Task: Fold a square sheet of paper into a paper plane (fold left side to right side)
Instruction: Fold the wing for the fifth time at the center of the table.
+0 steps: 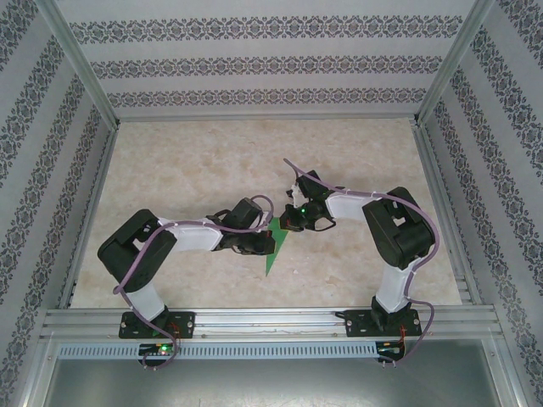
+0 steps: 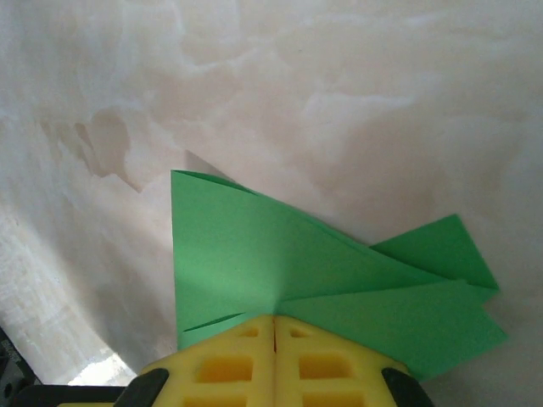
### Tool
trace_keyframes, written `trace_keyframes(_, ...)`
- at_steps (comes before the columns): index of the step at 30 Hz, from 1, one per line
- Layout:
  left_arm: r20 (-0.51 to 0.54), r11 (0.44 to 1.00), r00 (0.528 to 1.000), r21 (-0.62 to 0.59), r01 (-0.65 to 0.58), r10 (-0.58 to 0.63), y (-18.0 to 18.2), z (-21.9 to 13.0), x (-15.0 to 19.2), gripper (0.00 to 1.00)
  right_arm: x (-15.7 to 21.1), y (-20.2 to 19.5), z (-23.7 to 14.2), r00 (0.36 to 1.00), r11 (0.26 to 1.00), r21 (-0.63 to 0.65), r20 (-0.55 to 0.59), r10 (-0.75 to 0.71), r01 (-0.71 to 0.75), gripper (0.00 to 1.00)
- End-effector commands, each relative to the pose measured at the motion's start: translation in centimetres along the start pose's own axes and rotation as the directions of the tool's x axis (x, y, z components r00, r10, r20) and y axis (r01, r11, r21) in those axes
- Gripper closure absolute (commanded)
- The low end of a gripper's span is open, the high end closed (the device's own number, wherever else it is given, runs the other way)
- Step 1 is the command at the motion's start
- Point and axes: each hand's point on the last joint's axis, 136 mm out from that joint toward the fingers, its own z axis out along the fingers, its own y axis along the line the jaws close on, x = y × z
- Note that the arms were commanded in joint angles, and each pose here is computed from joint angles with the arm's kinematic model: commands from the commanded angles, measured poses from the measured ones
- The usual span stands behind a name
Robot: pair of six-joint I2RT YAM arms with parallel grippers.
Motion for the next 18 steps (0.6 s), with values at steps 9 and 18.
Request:
trace_keyframes(9, -0.031, 0.983, 0.999, -0.184, 0.016, -0.022, 4.2, 0.5, 2.5, 1.0, 0.3, 1.9, -3.2, 0.995, 0.999, -0.042, 0.103, -0.011, 0.016, 1.0)
trace_keyframes(18, -0.052, 0.969, 0.999, -0.247, 0.001, -0.014, 5.0, 0.4, 3.1, 1.0, 1.6, 1.5, -0.1, 0.997, 0.997, -0.076, 0.069, 0.02, -0.015, 1.0)
